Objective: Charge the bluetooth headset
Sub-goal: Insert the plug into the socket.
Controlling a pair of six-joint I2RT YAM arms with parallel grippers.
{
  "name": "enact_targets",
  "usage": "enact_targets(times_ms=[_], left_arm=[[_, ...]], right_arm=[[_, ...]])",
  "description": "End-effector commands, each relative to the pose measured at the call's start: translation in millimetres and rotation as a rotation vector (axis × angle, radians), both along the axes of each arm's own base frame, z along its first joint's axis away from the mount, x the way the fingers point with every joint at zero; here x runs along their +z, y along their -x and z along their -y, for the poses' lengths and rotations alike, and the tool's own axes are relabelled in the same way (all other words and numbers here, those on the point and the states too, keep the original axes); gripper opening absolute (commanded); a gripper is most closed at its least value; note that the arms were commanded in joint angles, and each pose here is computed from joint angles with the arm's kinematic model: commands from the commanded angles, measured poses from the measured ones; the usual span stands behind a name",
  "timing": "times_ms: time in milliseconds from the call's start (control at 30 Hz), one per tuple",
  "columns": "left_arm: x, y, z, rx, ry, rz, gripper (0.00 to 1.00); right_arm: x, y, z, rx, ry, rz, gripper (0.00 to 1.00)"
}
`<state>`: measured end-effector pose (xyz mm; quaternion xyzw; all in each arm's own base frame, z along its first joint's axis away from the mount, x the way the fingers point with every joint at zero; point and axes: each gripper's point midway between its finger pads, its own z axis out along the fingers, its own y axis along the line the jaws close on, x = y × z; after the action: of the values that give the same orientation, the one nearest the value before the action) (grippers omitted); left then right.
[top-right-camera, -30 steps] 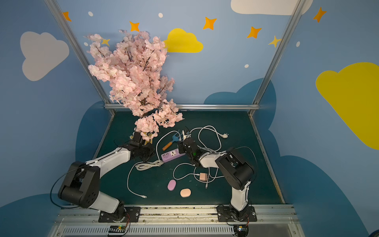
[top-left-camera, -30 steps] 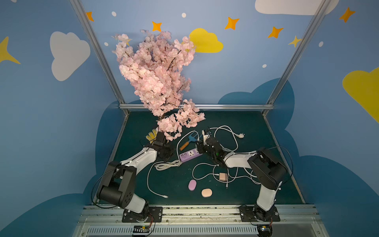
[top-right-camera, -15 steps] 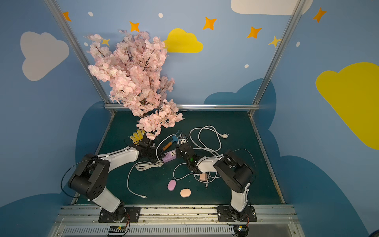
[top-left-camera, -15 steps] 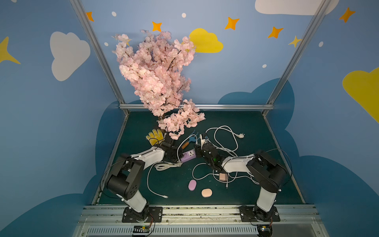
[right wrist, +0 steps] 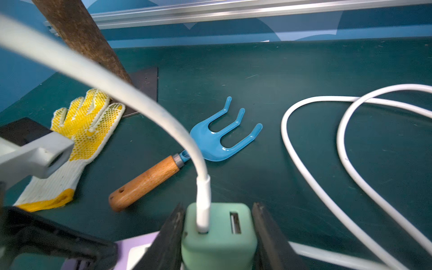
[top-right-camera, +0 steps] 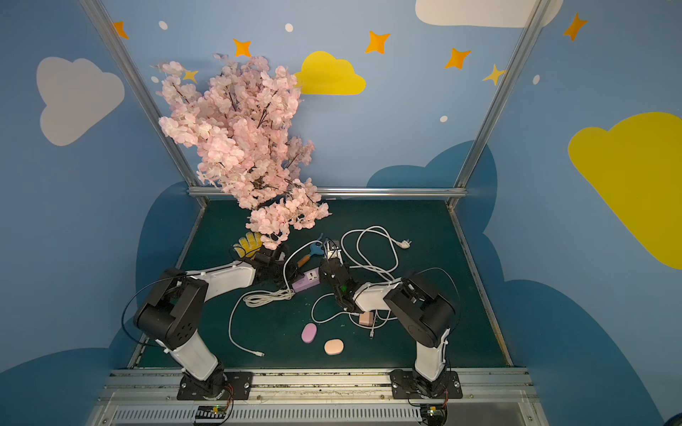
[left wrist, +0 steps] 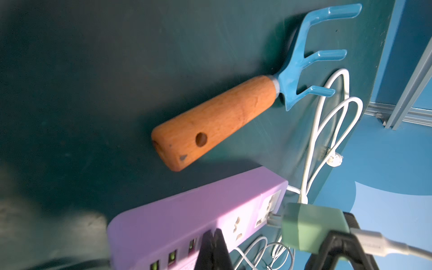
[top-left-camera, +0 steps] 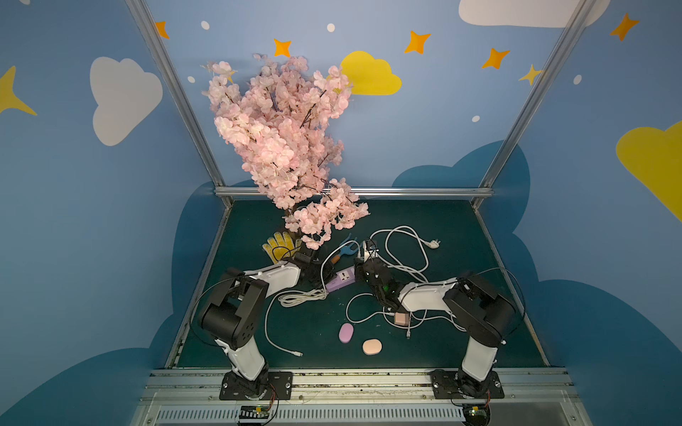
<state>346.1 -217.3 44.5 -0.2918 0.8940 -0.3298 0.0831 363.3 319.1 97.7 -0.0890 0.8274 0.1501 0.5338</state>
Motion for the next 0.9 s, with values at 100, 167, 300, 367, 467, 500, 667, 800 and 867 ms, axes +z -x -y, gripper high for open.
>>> enact_targets(times_ms=[100,167,300,367,467,500,667,800,867], left_arm=[[-46.2,28.0,-13.9,0.024,-0.089,-0.144,0.03],[-46.3,27.5,-13.8,0.025,-0.091,-0.143,0.03],[-45.2,24.3,-13.4,0.022,-0.099,-0.144,0.03],[-46.3,23.6,-12.7,0.02,-0.101,-0.149,0.03],[-50.9,24.2,-10.3,0.019,-0.095,-0.166,0.03],[-53.0,24.7,-9.0,0.017,-0.092,-0.171,0.03],[-58.4,27.4,-5.1,0.01,-0.096,-0.184,0.03],[-58.7,27.5,-5.4,0.01,-0.102,-0.183,0.03],[-58.8,27.2,-6.3,0.012,-0.106,-0.184,0.03]], right_arm=[[-20.1,-0.9,3.6,0.038,0.051,-0.032,0.0],[-22.5,1.6,-2.1,0.066,0.038,-0.042,0.0],[-30.4,8.5,-4.0,0.083,0.03,-0.065,0.0],[-35.1,13.2,-1.8,0.081,0.026,-0.078,0.0],[-37.6,19.8,-1.6,0.086,0.032,-0.082,0.0],[-38.2,22.0,-2.7,0.09,0.042,-0.079,0.0],[-33.5,26.8,-8.0,0.083,0.123,-0.028,0.0],[-39.6,29.8,-4.9,0.068,0.157,-0.035,0.0],[-41.9,32.0,-3.1,0.066,0.154,-0.043,0.0]])
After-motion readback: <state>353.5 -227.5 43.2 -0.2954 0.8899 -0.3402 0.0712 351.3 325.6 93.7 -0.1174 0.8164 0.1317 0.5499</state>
